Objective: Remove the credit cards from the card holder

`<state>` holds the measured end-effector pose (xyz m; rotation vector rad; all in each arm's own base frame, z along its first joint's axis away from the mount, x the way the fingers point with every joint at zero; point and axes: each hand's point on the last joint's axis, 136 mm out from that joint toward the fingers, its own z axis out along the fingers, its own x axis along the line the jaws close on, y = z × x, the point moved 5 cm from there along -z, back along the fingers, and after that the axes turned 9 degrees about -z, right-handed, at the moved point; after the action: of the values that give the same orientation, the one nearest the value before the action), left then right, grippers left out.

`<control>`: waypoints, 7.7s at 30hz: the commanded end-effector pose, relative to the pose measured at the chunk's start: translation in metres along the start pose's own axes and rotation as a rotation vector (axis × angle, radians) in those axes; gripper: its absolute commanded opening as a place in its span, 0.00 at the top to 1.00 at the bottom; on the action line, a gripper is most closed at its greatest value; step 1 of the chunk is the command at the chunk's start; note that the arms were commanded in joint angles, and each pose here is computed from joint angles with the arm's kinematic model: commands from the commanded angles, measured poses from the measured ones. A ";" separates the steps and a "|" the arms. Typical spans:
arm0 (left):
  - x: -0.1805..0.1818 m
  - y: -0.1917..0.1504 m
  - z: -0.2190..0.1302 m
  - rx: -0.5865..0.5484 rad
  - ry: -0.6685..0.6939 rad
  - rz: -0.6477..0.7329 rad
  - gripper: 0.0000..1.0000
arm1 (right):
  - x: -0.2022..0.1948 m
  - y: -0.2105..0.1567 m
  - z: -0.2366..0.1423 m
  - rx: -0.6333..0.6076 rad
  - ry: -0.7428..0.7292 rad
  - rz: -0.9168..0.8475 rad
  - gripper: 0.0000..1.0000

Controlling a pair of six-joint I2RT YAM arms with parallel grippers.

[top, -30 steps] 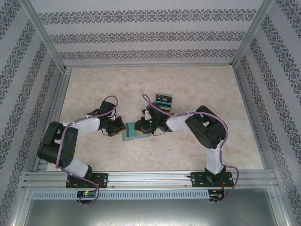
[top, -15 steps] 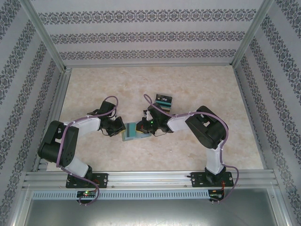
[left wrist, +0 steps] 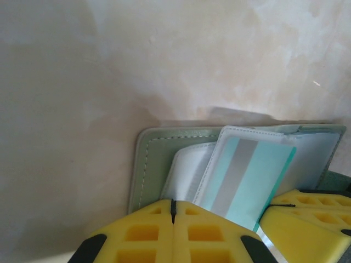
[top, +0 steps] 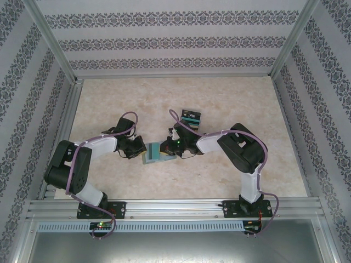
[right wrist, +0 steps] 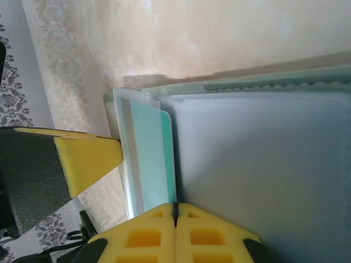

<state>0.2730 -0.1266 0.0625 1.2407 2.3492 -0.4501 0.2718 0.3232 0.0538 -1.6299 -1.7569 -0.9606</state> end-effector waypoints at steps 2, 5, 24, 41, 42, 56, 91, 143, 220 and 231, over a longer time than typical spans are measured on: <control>0.018 -0.004 0.007 0.014 0.072 -0.028 1.00 | -0.023 -0.008 -0.010 0.019 -0.088 0.030 1.00; 0.018 -0.004 0.007 0.016 0.074 -0.027 1.00 | -0.024 -0.008 -0.013 0.023 -0.087 0.031 1.00; -0.038 -0.004 -0.020 0.012 -0.120 0.081 0.87 | -0.018 -0.008 -0.002 0.039 -0.075 0.014 0.99; -0.011 -0.018 0.018 0.090 0.024 0.059 0.95 | -0.012 -0.008 0.006 0.054 -0.059 0.002 0.81; -0.011 -0.018 0.018 0.090 0.023 0.059 0.95 | -0.011 -0.008 0.008 0.057 -0.059 0.002 0.81; -0.009 -0.018 0.014 0.079 0.038 0.073 0.95 | -0.021 -0.009 -0.003 0.039 -0.077 0.013 1.00; -0.031 -0.015 -0.060 -0.109 0.013 0.116 0.68 | 0.028 0.018 -0.143 -0.070 -0.265 -0.258 1.00; -0.035 -0.020 -0.132 -0.325 -0.057 0.133 0.00 | -0.006 0.103 -0.134 0.401 -1.016 -1.319 1.00; -0.012 -0.026 0.007 0.013 0.149 0.110 0.69 | 0.013 -0.009 -0.070 0.042 -0.513 -0.623 1.00; 0.025 -0.025 0.000 -0.029 0.360 0.097 0.71 | 0.014 -0.009 -0.066 0.047 -0.517 -0.616 0.99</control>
<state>0.2639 -0.1449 0.0689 1.4338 2.4023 -0.2647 0.2605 0.2752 0.1064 -1.4032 -2.7278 -0.7828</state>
